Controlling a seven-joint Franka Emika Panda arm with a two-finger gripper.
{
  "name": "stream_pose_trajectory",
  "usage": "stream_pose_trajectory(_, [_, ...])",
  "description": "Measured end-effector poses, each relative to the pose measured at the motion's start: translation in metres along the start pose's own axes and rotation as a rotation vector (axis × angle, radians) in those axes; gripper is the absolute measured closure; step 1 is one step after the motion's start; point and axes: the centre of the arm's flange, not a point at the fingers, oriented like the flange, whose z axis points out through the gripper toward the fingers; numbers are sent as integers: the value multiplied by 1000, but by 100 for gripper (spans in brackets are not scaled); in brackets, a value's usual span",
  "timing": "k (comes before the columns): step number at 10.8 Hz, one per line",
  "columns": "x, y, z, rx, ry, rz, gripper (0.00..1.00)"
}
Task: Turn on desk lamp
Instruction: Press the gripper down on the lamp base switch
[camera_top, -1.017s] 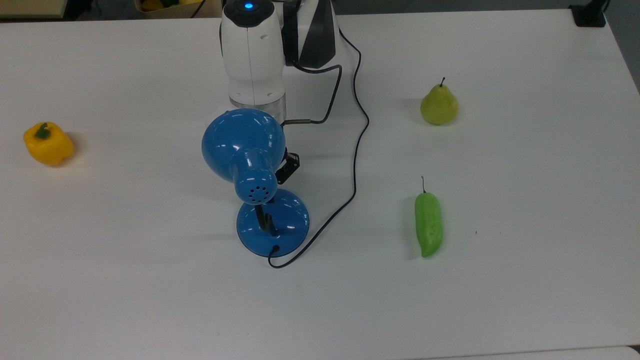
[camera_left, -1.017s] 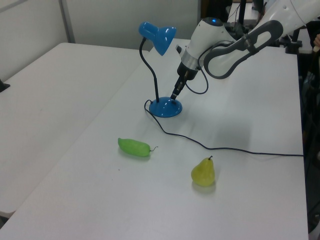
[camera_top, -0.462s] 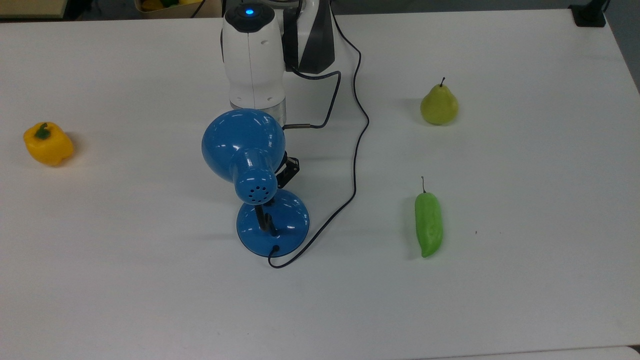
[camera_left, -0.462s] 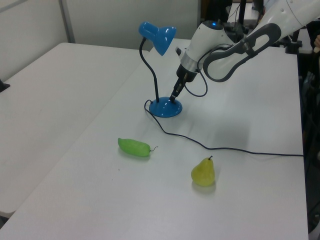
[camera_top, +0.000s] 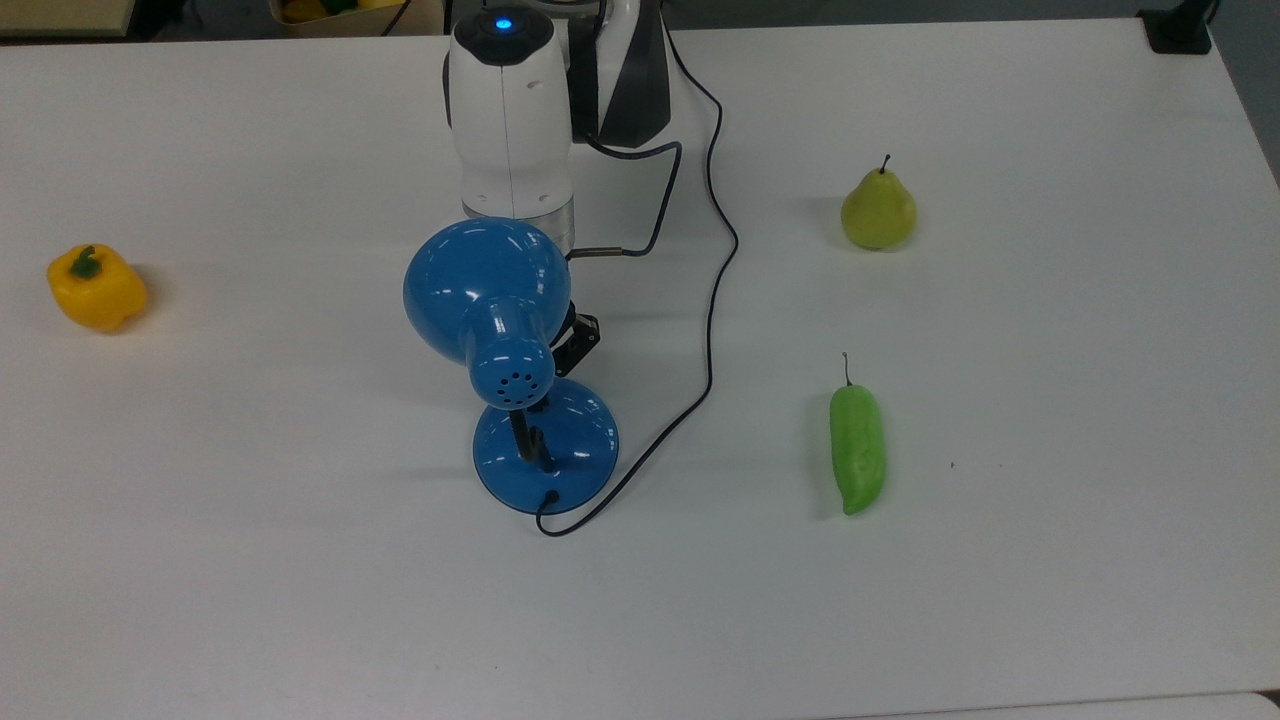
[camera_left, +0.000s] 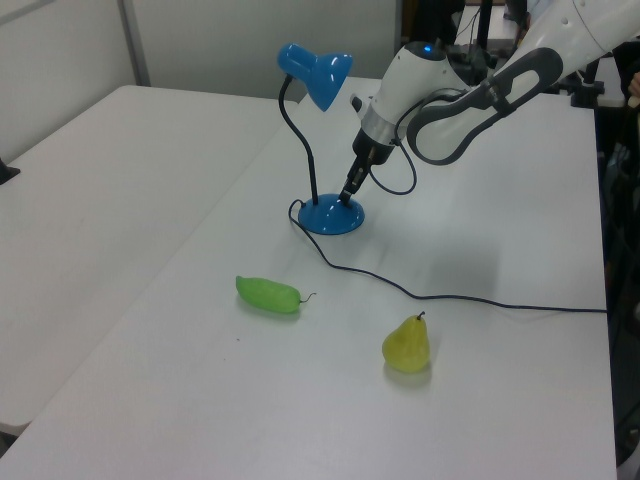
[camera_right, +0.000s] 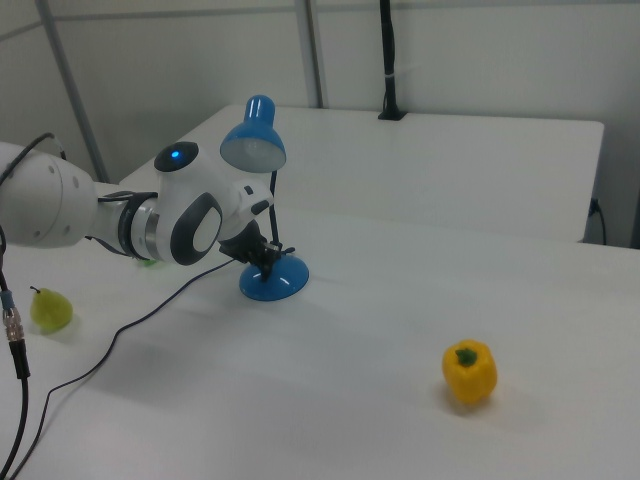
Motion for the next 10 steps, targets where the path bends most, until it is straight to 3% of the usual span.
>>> stream_pose_trajectory(10, [0,-2,1,-10,1,-26,99])
